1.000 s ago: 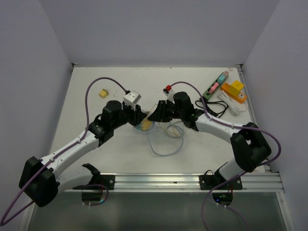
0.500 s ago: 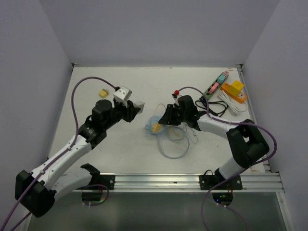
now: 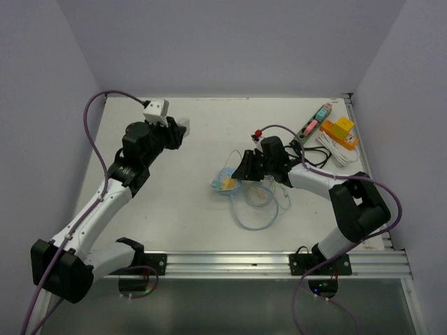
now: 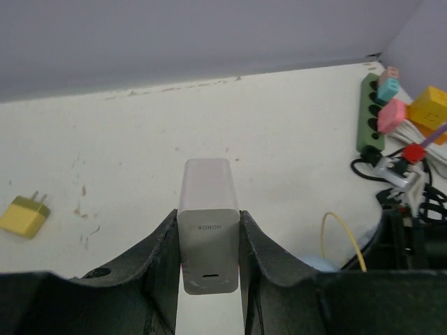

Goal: Pull the plug off the socket

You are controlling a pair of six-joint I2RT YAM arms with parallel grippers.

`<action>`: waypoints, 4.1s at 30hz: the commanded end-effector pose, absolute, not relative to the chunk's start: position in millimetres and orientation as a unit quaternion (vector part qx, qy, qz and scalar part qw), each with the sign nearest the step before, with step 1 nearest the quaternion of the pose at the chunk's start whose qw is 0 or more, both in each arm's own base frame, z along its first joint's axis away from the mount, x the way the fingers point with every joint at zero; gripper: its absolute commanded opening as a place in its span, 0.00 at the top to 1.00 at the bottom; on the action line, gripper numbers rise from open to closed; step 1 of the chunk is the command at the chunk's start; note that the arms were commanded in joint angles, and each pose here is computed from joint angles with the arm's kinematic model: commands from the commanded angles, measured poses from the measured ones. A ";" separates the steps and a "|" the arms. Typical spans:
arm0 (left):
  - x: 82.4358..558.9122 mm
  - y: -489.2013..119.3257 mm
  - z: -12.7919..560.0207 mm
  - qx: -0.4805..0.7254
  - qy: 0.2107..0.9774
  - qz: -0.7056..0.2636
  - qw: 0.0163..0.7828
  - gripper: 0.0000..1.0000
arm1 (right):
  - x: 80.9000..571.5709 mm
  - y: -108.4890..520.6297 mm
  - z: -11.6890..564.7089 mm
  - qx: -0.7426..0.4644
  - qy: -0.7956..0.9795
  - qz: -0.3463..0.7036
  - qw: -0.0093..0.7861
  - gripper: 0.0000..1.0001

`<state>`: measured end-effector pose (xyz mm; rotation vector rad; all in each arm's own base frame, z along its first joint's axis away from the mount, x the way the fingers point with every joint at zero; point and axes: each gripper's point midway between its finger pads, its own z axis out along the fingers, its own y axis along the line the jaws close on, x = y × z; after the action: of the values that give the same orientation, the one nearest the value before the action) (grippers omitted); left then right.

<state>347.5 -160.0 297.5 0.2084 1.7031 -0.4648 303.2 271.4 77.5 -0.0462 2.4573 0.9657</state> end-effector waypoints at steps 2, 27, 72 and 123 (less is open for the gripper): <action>381.6 -124.9 263.8 -0.007 0.775 -0.178 0.607 1.00 | 297.1 281.9 93.8 -0.038 0.890 0.385 0.240 1.00; 471.9 -7.0 85.5 -0.299 0.816 -0.248 0.429 0.47 | 301.2 307.7 98.4 -0.044 0.870 0.443 0.211 1.00; 273.4 -259.9 177.7 0.198 0.833 -0.307 0.415 0.15 | 320.0 291.5 110.5 -0.032 0.902 0.363 0.230 1.00; 277.3 -295.0 188.3 0.224 0.833 -0.290 0.415 1.00 | 294.6 224.5 4.3 -0.067 0.960 0.167 0.213 1.00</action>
<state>264.7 -281.5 105.3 0.5405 2.3543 -0.6307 304.2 292.3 76.1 -0.1856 2.4941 0.9038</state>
